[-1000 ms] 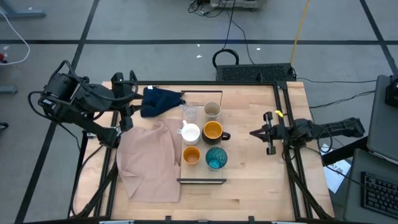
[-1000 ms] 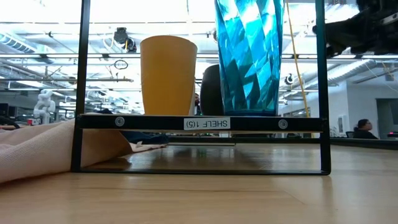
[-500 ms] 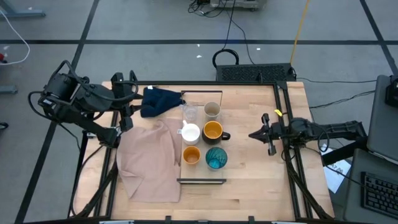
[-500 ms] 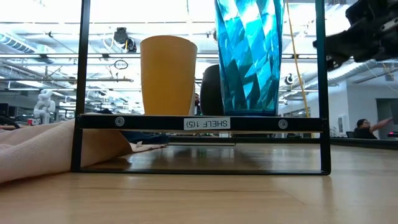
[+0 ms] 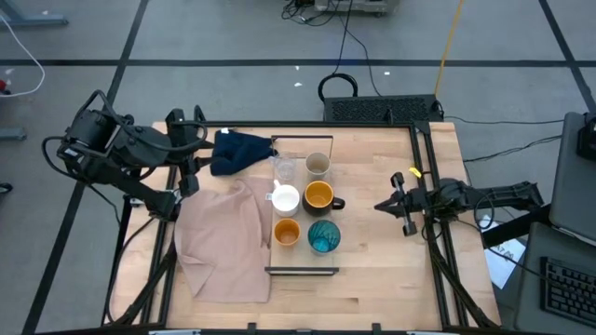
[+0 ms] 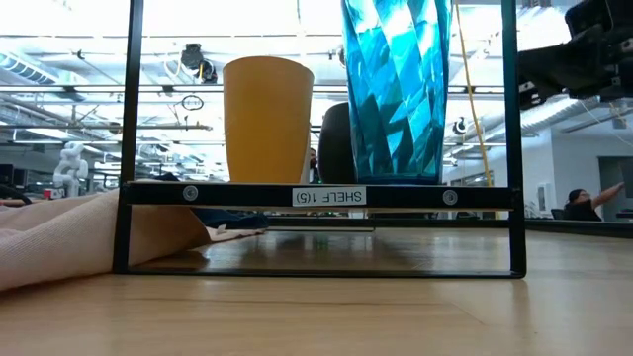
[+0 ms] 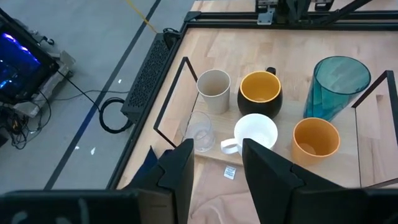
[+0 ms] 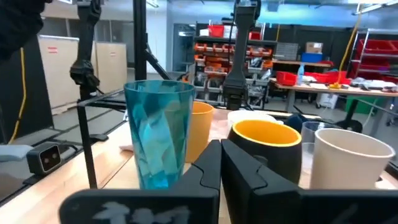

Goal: Stack small to large cups/mugs on shelf
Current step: Return to Home Position

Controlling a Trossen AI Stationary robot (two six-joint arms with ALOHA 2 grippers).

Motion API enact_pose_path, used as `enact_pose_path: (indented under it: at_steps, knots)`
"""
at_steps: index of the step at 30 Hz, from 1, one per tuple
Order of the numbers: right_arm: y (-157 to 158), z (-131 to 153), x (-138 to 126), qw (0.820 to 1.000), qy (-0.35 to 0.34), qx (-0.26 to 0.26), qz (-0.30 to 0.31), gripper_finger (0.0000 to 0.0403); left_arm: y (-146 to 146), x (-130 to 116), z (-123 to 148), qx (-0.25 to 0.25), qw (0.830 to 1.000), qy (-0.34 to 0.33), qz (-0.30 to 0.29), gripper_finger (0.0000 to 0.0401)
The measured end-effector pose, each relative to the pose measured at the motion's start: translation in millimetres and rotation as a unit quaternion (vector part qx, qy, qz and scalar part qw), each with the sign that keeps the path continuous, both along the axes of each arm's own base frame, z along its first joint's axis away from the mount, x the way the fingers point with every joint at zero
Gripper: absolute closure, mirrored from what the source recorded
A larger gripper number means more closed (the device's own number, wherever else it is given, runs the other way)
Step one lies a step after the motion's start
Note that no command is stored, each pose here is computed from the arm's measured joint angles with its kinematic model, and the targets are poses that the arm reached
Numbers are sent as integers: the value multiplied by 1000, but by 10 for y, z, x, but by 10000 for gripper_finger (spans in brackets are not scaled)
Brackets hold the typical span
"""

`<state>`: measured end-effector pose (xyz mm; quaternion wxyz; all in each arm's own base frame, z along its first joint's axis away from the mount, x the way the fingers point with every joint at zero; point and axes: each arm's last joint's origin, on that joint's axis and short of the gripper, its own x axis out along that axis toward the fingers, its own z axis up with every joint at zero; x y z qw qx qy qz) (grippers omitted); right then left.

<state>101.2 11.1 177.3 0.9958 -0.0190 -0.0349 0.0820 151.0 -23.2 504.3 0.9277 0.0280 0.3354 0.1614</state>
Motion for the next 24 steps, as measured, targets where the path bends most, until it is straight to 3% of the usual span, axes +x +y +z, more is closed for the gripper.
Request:
enact_pose_path:
  at_steps: [3,10,18,24]
  knots:
    - [-1,57,-10,999,-40,4,-1,403,0,-3,-5,-3,1000,3,0,263]
    - [-6,90,-22,998,-58,8,-6,403,-1,-5,-9,-4,1000,4,1,263]
    - [-11,6,-5,999,-10,32,-15,403,-1,-5,-9,-5,1000,4,1,263]
    - [-44,-80,1,996,33,39,-74,403,-1,-5,-9,-4,1000,4,1,263]
